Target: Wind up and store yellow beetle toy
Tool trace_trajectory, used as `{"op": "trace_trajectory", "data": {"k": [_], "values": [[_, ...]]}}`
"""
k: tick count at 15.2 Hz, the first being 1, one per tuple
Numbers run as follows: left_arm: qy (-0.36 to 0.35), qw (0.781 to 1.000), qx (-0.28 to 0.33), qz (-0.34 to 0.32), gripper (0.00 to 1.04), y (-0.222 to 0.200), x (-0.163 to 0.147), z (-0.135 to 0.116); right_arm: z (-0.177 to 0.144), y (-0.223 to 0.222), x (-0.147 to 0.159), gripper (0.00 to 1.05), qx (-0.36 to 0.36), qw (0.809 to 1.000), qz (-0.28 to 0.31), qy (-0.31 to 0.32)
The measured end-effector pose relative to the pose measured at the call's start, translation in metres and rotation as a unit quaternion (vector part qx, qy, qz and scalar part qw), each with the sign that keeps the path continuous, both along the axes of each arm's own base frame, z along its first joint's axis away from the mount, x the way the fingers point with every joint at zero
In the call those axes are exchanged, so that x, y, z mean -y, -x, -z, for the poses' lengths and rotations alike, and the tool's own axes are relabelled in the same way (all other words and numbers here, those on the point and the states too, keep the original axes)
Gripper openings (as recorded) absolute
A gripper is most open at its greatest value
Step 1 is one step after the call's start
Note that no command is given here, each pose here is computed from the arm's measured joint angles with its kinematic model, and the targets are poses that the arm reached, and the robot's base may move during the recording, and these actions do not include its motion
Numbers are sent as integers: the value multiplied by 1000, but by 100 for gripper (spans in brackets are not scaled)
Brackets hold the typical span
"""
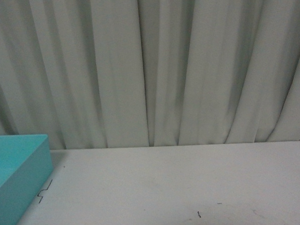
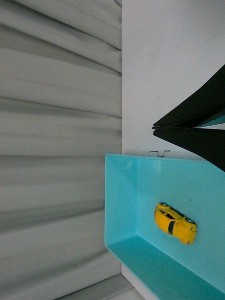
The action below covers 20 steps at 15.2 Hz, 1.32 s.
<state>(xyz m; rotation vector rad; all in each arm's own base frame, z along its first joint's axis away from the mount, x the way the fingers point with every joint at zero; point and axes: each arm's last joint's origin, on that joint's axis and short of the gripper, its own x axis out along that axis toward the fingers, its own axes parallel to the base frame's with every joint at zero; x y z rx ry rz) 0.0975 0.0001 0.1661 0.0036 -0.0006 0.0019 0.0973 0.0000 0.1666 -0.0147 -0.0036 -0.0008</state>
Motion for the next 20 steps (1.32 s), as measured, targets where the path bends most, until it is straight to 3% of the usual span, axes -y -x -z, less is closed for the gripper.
{"op": "trace_trajectory", "data": {"k": [1, 8, 9, 20], "values": [[0, 1000, 0, 0, 8, 0, 0, 0, 0, 0, 0, 98, 0, 1000, 0, 0], [0, 1000, 1, 0, 94, 0, 0, 0, 0, 0, 0, 98, 1, 1000, 0, 0], [0, 1000, 0, 0, 100, 0, 0, 0, 0, 0, 0, 98, 0, 1000, 0, 0], [0, 1000, 2, 0, 98, 0, 0, 0, 0, 0, 0, 98, 2, 1000, 0, 0]]}}
